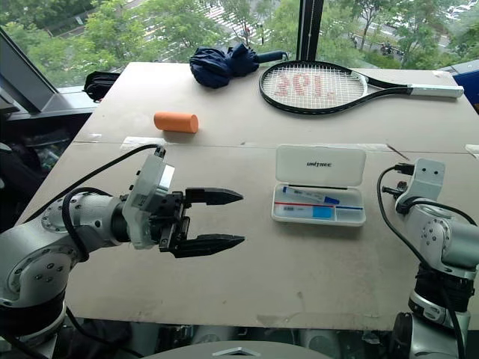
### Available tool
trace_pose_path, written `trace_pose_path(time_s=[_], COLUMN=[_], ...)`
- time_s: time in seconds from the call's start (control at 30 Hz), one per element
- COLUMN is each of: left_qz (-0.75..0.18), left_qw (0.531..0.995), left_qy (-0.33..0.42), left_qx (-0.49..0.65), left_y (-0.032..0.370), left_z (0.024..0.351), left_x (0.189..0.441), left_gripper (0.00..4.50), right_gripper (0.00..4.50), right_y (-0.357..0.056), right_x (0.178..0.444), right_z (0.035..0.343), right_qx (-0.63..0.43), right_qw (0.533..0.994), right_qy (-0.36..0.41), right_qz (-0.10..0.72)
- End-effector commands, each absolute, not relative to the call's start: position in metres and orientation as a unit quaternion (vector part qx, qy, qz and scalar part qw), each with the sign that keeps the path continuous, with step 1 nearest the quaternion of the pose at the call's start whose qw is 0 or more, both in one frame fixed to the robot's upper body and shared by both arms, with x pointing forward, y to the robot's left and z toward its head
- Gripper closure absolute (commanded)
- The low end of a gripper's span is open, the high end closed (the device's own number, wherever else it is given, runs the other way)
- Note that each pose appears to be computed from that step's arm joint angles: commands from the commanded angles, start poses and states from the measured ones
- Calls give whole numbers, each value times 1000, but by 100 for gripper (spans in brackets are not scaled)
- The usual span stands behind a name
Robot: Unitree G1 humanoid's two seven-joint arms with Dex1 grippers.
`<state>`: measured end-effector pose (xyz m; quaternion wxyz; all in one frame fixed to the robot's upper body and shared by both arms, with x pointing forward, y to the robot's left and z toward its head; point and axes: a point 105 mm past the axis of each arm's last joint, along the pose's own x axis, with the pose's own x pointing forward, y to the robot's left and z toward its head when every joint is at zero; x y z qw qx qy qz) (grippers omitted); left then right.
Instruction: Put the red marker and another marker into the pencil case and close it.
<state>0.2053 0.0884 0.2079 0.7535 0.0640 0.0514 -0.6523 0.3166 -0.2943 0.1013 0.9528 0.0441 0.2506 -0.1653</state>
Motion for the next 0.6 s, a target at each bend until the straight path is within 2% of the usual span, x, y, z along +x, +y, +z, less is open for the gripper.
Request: trace_pose_path(time_s=[0.03, 0.1, 0.13, 0.17, 0.2, 0.27, 0.43, 0.6], left_qz=[-655, -653, -636, -653, -657, -669, -684, -685], left_qw=[751, 752, 766, 754, 750, 740, 724, 723], left_qy=[36, 38, 31, 7, 17, 31, 70, 71], left_qx=[76, 80, 87, 68, 77, 68, 54, 56], left_y=[85, 85, 87, 85, 88, 93, 107, 103], left_z=[214, 214, 213, 216, 212, 210, 204, 206], left_x=[203, 203, 205, 199, 196, 191, 183, 179], left_gripper=[58, 58, 58, 58, 58, 58, 58, 58], right_gripper=[447, 447, 447, 447, 447, 447, 447, 447], right_y=[-296, -283, -269, -254, -241, -225, -207, -205], right_x=[313, 313, 306, 294, 282, 261, 240, 254], right_z=[121, 133, 150, 159, 163, 163, 163, 152], right_qx=[18, 21, -30, -86, -125, -184, -251, -290], right_qw=[970, 982, 987, 977, 958, 912, 809, 767], right_qy=[210, 179, 149, 140, 146, 169, 204, 208], right_qz=[-118, -50, 45, 134, 213, 326, 491, 534])
